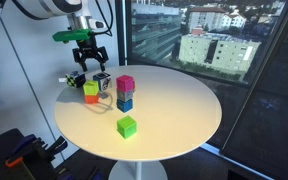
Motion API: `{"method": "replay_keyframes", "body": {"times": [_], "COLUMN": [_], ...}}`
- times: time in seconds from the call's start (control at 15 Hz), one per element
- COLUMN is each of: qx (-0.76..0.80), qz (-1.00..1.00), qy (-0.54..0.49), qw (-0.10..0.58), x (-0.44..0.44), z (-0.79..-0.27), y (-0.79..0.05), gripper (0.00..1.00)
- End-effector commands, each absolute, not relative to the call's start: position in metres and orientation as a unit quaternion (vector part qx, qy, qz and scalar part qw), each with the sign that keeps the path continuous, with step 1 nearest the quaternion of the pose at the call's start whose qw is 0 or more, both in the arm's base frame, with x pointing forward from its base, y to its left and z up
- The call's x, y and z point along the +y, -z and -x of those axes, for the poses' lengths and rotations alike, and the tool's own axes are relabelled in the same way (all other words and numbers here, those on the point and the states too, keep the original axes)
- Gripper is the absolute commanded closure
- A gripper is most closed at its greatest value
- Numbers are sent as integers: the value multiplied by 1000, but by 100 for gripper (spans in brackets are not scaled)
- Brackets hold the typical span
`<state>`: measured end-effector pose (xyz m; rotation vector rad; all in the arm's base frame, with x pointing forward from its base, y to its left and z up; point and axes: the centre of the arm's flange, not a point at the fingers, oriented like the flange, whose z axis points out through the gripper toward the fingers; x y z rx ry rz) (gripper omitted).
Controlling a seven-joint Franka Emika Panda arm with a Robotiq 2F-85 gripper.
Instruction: Pick up the light green block from the green block top and put it on the orange block top, remove the mulberry pink block from the stack and put it on top of the green block top
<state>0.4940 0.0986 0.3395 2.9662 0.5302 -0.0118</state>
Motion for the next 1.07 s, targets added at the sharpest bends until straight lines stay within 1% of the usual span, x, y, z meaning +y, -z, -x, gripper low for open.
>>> {"method": "replay_keyframes", "body": {"times": [0.0,0.53,1.0], "qx": [127,47,-5], "qz": [-990,-997,-999], "qy": [9,24,15], "qw": [58,50,35], "x": [75,23,-12], "z": [-487,-491,-508], "y": [-367,-395,-398], "gripper": [0,0,0]}}
